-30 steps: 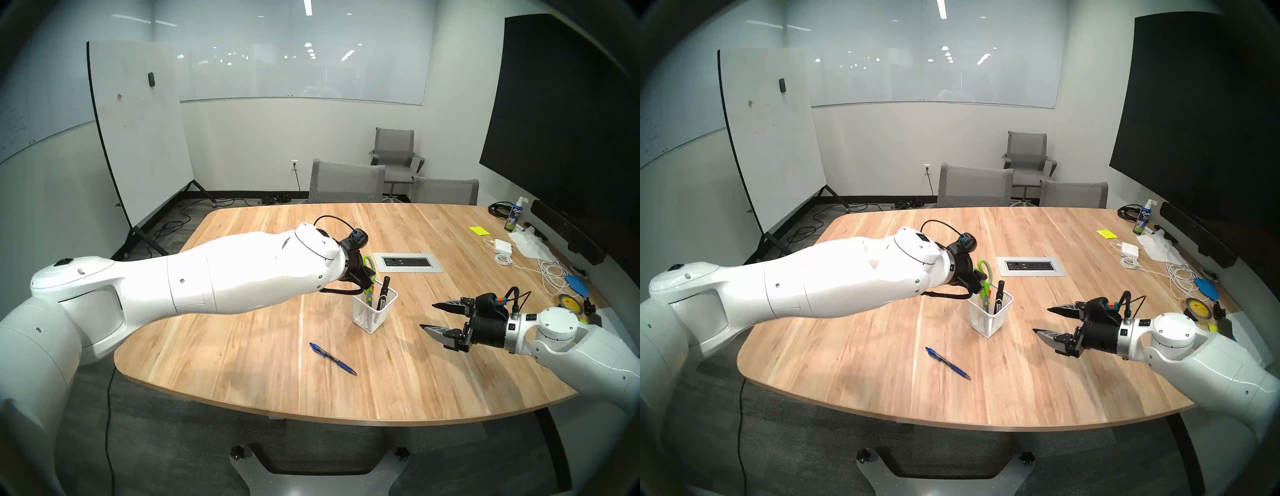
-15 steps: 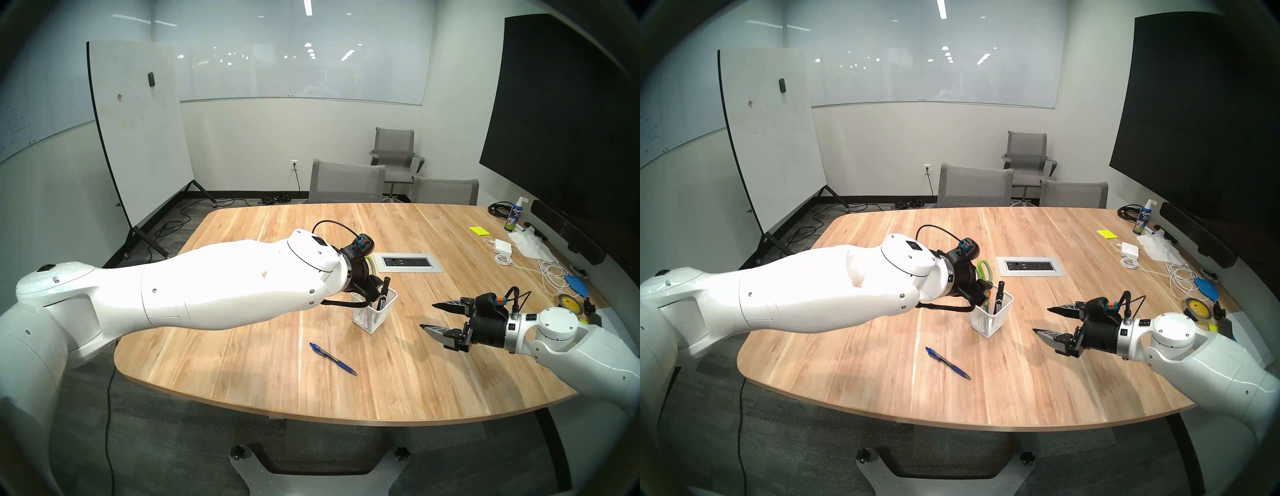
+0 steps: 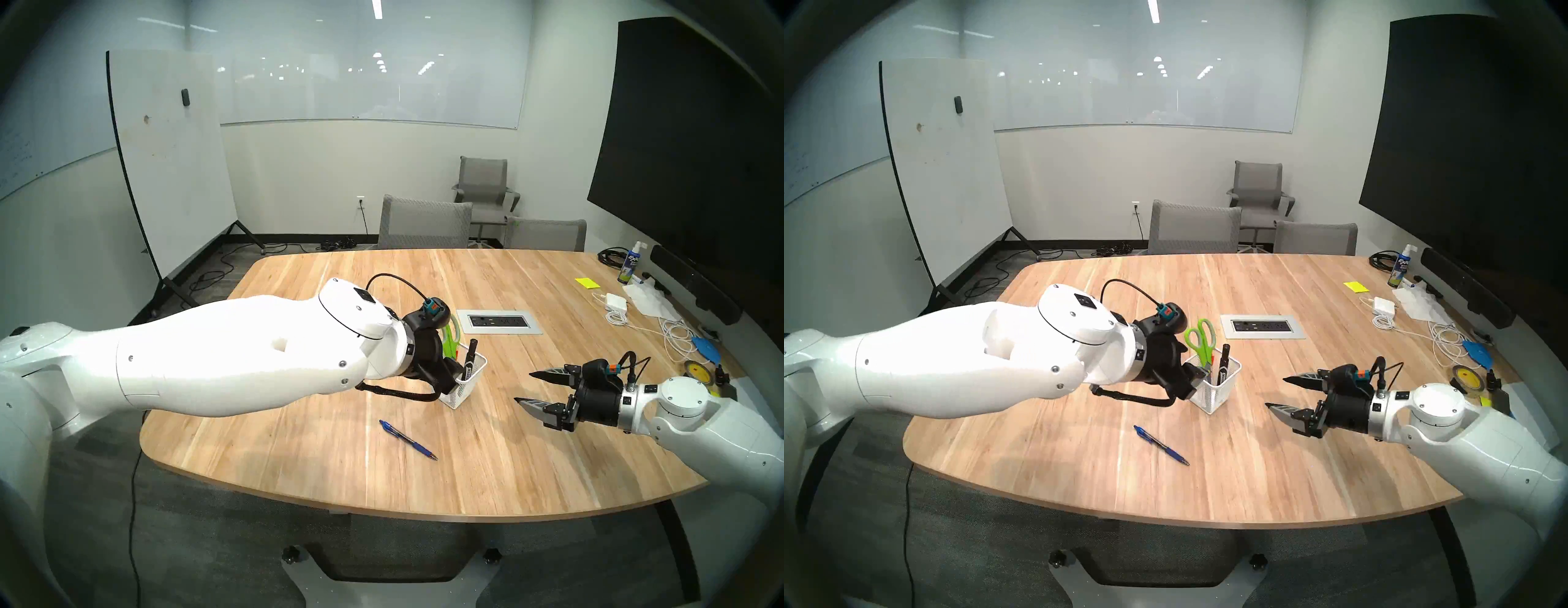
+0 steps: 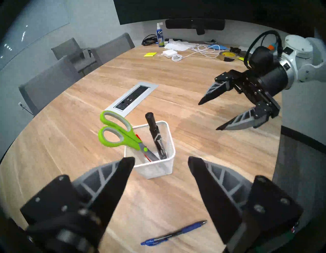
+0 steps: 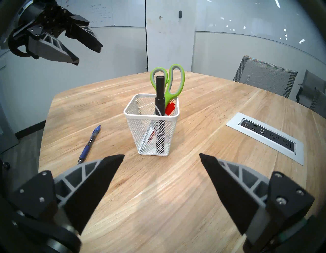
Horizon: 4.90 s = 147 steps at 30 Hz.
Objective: Place the pen, the marker, and the scissors into the pen holder
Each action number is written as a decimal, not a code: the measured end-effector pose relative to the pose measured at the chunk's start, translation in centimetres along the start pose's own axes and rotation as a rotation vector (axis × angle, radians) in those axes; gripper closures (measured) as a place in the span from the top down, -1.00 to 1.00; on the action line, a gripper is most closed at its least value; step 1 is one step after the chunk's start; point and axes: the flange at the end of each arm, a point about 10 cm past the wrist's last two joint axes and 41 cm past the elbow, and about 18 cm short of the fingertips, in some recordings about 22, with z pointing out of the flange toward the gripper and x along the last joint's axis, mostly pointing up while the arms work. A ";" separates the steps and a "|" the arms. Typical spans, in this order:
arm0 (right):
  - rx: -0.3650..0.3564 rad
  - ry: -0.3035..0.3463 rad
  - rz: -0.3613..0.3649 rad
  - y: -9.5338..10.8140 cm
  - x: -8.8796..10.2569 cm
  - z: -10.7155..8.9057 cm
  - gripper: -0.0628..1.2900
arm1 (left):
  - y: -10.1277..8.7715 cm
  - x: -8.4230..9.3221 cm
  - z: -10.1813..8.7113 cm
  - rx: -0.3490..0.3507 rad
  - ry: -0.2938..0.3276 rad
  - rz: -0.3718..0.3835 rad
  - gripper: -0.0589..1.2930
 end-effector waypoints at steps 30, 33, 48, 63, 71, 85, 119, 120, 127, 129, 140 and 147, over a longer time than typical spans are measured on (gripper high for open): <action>0.000 0.000 0.000 0.0 0.0 0.0 0.90 | -5.4 -3.1 0.8 -0.185 -0.116 -0.006 0.87; 0.000 0.000 0.000 0.0 0.0 0.0 0.90 | -5.2 -3.2 1.2 -0.209 -0.118 0.002 0.87; 0.000 0.000 0.000 0.0 0.0 0.0 0.90 | -3.3 -5.0 3.6 -0.304 -0.120 0.019 0.87; 0.000 0.000 0.000 0.0 0.0 0.0 0.90 | -1.4 -6.8 4.8 -0.377 -0.143 0.057 0.87; 0.000 0.000 0.000 0.0 0.0 0.0 0.90 | -1.2 -8.0 5.4 -0.395 -0.196 0.095 0.87; 0.000 0.000 0.000 0.0 0.0 0.0 0.90 | -1.5 -9.4 5.9 -0.406 -0.291 0.150 0.87; 0.000 0.000 0.000 0.0 0.0 0.0 0.90 | -1.8 -10.5 8.0 -0.413 -0.391 0.199 0.87; 0.000 0.000 0.000 0.0 0.0 0.0 0.90 | -1.7 -10.6 8.1 -0.417 -0.394 0.200 0.87; 0.000 0.000 0.000 0.0 0.0 0.0 0.90 | -1.4 -11.0 8.3 -0.435 -0.406 0.204 0.87; 0.000 0.000 0.000 0.0 0.0 0.0 0.90 | -1.3 -11.1 8.4 -0.440 -0.411 0.204 0.87; 0.000 0.000 0.000 0.0 0.0 0.0 0.90 | -1.3 -12.2 8.9 -0.443 -0.439 0.208 0.88; 0.000 0.000 0.000 0.0 0.0 0.0 0.90 | -1.2 -12.3 9.1 -0.442 -0.444 0.214 0.88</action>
